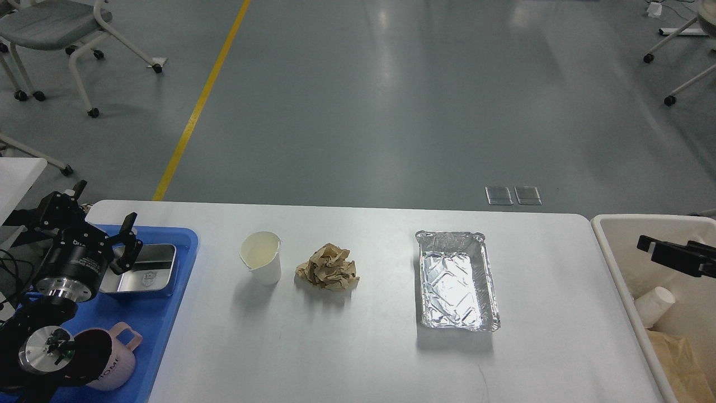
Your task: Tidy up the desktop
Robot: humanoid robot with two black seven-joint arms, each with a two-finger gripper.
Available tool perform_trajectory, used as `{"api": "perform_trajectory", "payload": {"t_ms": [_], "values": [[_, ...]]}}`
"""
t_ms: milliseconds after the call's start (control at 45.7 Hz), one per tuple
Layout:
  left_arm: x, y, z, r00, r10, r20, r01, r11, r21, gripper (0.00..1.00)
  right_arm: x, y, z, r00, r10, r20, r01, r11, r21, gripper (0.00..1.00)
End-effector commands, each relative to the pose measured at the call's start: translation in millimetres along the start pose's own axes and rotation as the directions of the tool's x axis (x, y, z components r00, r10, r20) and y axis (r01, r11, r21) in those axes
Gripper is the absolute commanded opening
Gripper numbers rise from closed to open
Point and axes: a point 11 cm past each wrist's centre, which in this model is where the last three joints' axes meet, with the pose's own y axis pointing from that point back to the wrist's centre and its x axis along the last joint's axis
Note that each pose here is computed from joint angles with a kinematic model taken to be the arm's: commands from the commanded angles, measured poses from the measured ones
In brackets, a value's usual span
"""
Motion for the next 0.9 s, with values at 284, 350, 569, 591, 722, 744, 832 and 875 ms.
{"api": "perform_trajectory", "payload": {"t_ms": [284,350,569,591,722,744,832,875], "values": [[-3.3,3.3,-13.0,0.999,0.004,-0.033,-0.005,1.0,-0.016,0.96,-21.7,28.6,31.1,0.951,-0.158,-0.264,0.127,0.983,-0.131,1.0],[-6.4,2.4,-16.1,0.999,0.0,-0.043,-0.001,1.0,-0.014,0.96,-25.3,28.4,30.5,0.952,-0.165,-0.257,0.136,0.982,-0.128,1.0],[-4.5,3.9,-17.4,0.999,0.005,-0.04,-0.005,1.0,-0.01,0.96,-32.3,28.7,29.9,0.951,-0.182,-0.25,0.155,0.98,-0.123,1.0],[-4.1,4.3,-17.7,0.999,0.006,-0.04,-0.006,1.0,-0.009,0.96,-32.4,29.6,30.5,0.949,-0.187,-0.252,0.16,0.979,-0.126,1.0],[-1.6,5.0,-18.5,0.999,0.013,-0.038,-0.013,1.0,-0.008,0.96,-27.5,33.3,30.8,0.942,-0.2,-0.269,0.168,0.976,-0.137,1.0],[-0.6,5.1,-18.7,0.999,0.016,-0.037,-0.016,1.0,-0.007,0.96,-27.1,32.6,30.2,0.944,-0.196,-0.267,0.165,0.977,-0.134,1.0],[1.8,5.4,-19.9,0.999,0.024,-0.036,-0.024,1.0,-0.004,0.96,-26.8,32.3,29.9,0.945,-0.196,-0.261,0.165,0.977,-0.133,1.0],[3.3,5.6,-20.3,0.999,0.028,-0.035,-0.029,1.0,-0.003,0.96,-30.3,30.9,28.6,0.951,-0.195,-0.238,0.169,0.978,-0.125,1.0]]}}
